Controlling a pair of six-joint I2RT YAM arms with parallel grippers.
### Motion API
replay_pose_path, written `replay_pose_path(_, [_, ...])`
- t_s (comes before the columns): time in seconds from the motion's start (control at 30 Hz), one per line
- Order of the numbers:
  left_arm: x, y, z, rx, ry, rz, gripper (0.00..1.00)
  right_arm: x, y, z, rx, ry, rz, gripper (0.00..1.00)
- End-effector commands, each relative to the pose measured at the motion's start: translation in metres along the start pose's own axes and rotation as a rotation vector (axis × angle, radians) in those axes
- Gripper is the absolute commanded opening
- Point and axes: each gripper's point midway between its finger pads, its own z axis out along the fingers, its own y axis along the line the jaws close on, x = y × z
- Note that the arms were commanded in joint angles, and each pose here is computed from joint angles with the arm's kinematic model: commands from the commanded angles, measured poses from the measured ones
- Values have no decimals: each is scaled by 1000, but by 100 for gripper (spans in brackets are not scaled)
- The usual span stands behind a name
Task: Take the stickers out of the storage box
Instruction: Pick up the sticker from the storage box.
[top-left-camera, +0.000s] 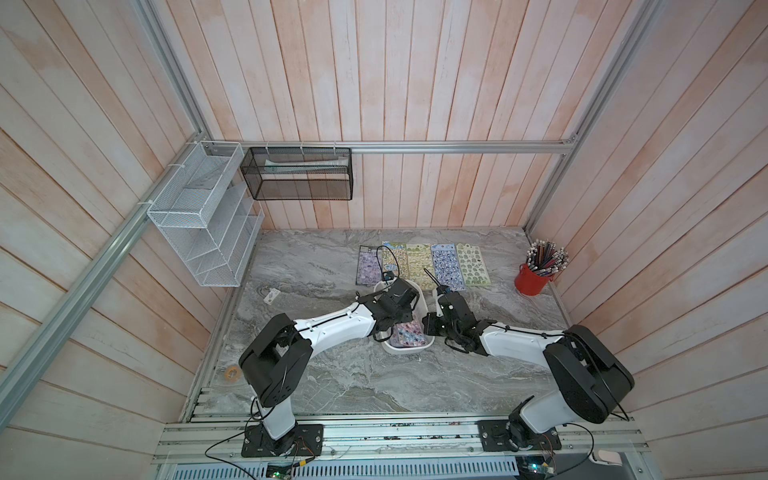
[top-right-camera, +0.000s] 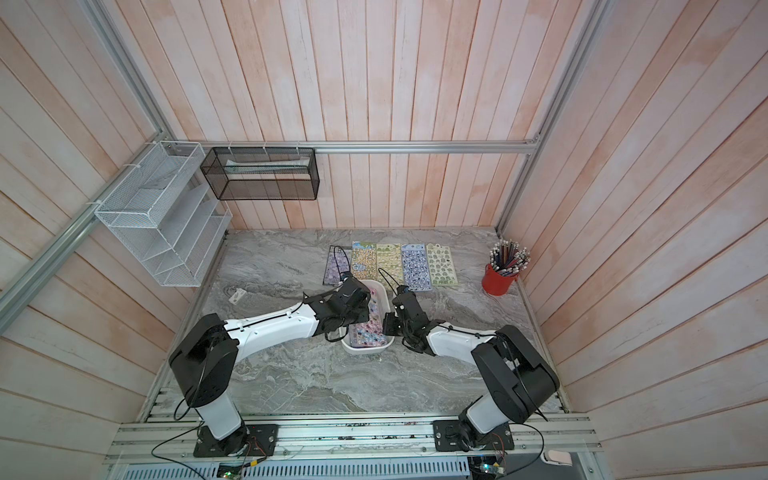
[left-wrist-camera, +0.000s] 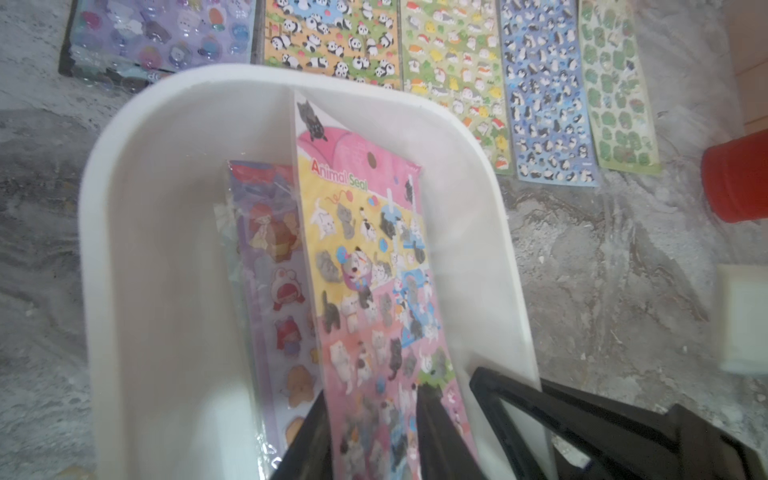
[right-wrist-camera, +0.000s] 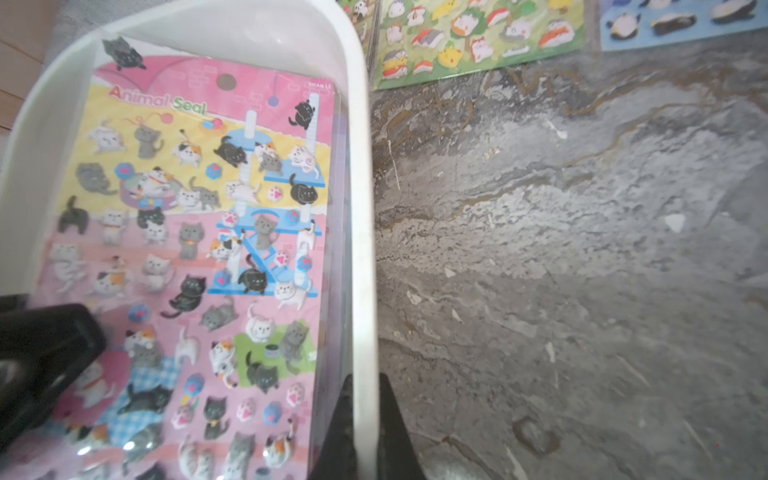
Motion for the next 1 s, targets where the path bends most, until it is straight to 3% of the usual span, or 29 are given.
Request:
replay_pose_path(0.0, [-6, -11, -10, 50, -11, -3, 35, 13, -11, 5, 36, 44, 15, 0])
replay_pose_path(0.63, [-25, -22, -36, 75, -60, 22, 40, 12, -9, 10, 34, 54, 8, 0])
replay_pose_path(0.97, [-13, -20, -18, 71, -22, 20, 31, 12, -9, 10, 37, 57, 4, 0])
